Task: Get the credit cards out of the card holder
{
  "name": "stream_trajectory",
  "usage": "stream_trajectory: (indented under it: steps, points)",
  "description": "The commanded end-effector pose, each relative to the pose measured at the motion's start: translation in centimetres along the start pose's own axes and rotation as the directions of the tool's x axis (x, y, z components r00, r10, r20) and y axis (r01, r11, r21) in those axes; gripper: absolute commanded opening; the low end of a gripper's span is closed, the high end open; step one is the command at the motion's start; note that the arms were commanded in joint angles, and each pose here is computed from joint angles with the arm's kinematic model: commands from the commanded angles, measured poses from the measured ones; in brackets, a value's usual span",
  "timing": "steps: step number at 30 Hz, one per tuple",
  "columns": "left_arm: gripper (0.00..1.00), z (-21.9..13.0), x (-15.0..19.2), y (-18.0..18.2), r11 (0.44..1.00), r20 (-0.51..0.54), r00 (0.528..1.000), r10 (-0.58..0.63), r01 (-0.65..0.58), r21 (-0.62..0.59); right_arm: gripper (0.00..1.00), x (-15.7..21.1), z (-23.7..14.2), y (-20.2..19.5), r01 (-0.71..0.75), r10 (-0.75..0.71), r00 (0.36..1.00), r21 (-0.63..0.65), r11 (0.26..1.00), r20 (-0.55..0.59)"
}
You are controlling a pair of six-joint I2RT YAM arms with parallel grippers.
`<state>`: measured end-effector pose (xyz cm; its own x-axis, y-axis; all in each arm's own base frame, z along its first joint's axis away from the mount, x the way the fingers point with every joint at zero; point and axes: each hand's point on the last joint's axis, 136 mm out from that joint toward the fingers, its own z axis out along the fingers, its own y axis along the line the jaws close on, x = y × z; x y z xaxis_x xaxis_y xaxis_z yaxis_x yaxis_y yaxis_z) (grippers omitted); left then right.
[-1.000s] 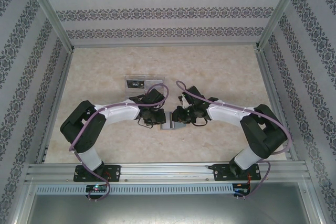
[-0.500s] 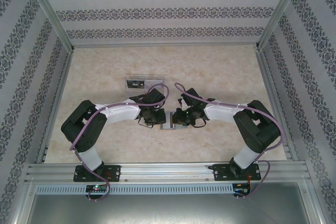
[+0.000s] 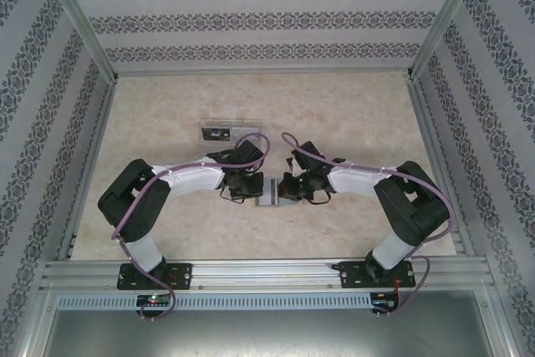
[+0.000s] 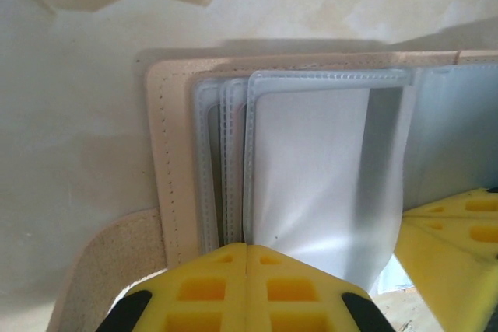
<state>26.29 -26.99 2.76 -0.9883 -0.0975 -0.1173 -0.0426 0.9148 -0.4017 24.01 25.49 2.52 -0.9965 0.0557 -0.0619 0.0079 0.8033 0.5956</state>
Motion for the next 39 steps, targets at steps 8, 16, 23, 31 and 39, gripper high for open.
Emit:
stream_trajectory:
  steps: [8, 16, 23, 31, 39]
  points:
    - [0.00, 1.0, 1.0, 2.3, 0.994, -0.044, 0.999, -0.014, 0.009, -0.106, 0.05, 0.0, -1.2, -0.2, 0.001, -0.001, 1.000, -0.016, 1.000, 0.021]
    - [0.01, 1.0, 0.9, 2.0, 0.995, -0.046, 0.999, -0.011, 0.007, -0.095, 0.19, -0.9, -1.1, 1.3, 0.041, -0.040, 0.999, -0.032, 0.999, 0.036]
    - [0.02, 1.1, 1.0, 1.9, 0.996, -0.052, 0.999, -0.011, 0.006, -0.093, 0.20, -1.1, -0.5, 2.0, 0.059, -0.058, 0.998, -0.043, 0.997, 0.020]
    - [0.01, 1.0, 1.0, 1.8, 0.996, -0.054, 0.999, -0.008, 0.003, -0.092, 0.23, -0.8, 0.3, 1.5, 0.048, -0.048, 0.999, -0.025, 0.999, -0.002]
    - [0.01, 1.2, 1.1, 1.6, 0.996, -0.058, 0.998, -0.002, -0.003, -0.086, 0.24, -0.7, 0.9, 1.6, 0.046, -0.046, 0.999, -0.045, 0.998, -0.018]
